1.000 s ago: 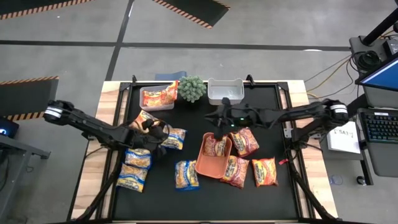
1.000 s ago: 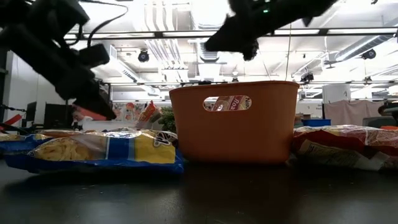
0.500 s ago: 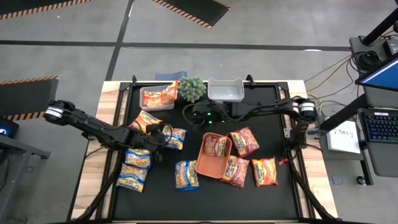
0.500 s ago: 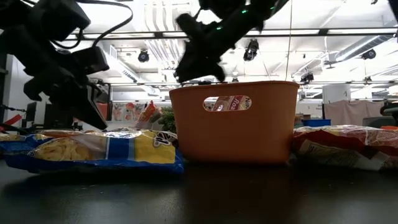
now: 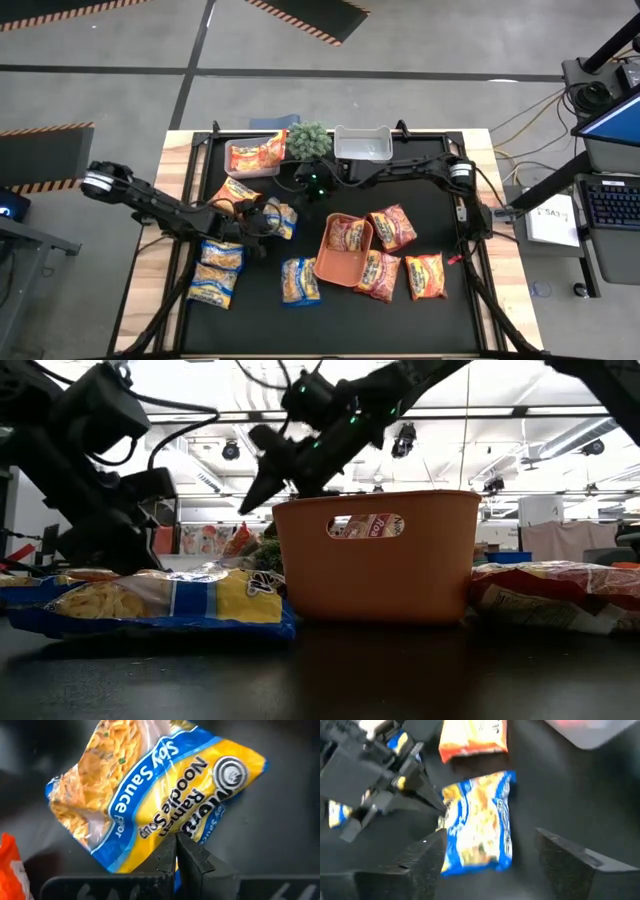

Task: Sort Maruchan noodles
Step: Put the blue noodle pack into the gray bin

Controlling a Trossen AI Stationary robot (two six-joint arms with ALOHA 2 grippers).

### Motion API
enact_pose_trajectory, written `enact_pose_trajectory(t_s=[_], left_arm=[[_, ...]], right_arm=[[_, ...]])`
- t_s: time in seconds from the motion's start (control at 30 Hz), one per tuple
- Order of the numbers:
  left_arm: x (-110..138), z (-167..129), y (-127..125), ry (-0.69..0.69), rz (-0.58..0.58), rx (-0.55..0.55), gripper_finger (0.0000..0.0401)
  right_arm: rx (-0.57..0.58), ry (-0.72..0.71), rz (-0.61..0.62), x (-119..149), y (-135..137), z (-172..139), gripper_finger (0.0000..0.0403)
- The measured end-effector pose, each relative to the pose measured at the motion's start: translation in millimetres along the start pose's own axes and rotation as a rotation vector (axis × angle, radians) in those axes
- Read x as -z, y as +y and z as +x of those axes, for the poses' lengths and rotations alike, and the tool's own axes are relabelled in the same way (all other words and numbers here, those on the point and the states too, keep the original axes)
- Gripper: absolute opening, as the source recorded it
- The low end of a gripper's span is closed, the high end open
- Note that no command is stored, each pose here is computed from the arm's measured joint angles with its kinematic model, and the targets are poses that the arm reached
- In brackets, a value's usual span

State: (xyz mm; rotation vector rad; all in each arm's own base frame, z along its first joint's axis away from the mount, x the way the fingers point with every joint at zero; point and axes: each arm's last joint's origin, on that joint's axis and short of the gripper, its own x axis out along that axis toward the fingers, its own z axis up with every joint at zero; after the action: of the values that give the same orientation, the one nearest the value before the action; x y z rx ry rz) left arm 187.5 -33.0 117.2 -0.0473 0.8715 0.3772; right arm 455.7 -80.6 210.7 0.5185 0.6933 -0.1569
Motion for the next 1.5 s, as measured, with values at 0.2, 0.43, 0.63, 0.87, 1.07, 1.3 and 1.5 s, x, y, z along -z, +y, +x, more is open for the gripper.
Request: enact_pose_trajectory(t_s=[0.2,0.43,0.63,0.87,1.07,1.3,1.5], left_arm=[[3,9,-2,-0.006,-0.02,-0.023,0.0],[5,16,-5,-0.026,-0.033,-0.026,0.0],[3,20,-7,-0.054,-0.045,-0.032,0.0],[2,22,-8,-0.079,-0.055,-0.042,0.0],[1,22,-8,-0.091,-0.059,-0.05,0.0],[1,22,-8,-0.097,-0.062,-0.05,0.0],[0,21,-8,-0.106,-0.067,-0.047,0.0]], right_arm=[[-0.009,0.052,0.056,5,-16,19,0.0333],[-0.046,0.089,0.109,12,-26,38,0.0344],[-0.146,0.101,0.151,18,-28,54,0.0342],[-0.169,0.111,0.162,19,-29,56,0.0325],[-0.173,0.107,0.16,19,-28,56,0.0324],[-0.183,0.092,0.154,17,-27,56,0.0248],[-0.186,0.091,0.151,17,-27,56,0.0177]])
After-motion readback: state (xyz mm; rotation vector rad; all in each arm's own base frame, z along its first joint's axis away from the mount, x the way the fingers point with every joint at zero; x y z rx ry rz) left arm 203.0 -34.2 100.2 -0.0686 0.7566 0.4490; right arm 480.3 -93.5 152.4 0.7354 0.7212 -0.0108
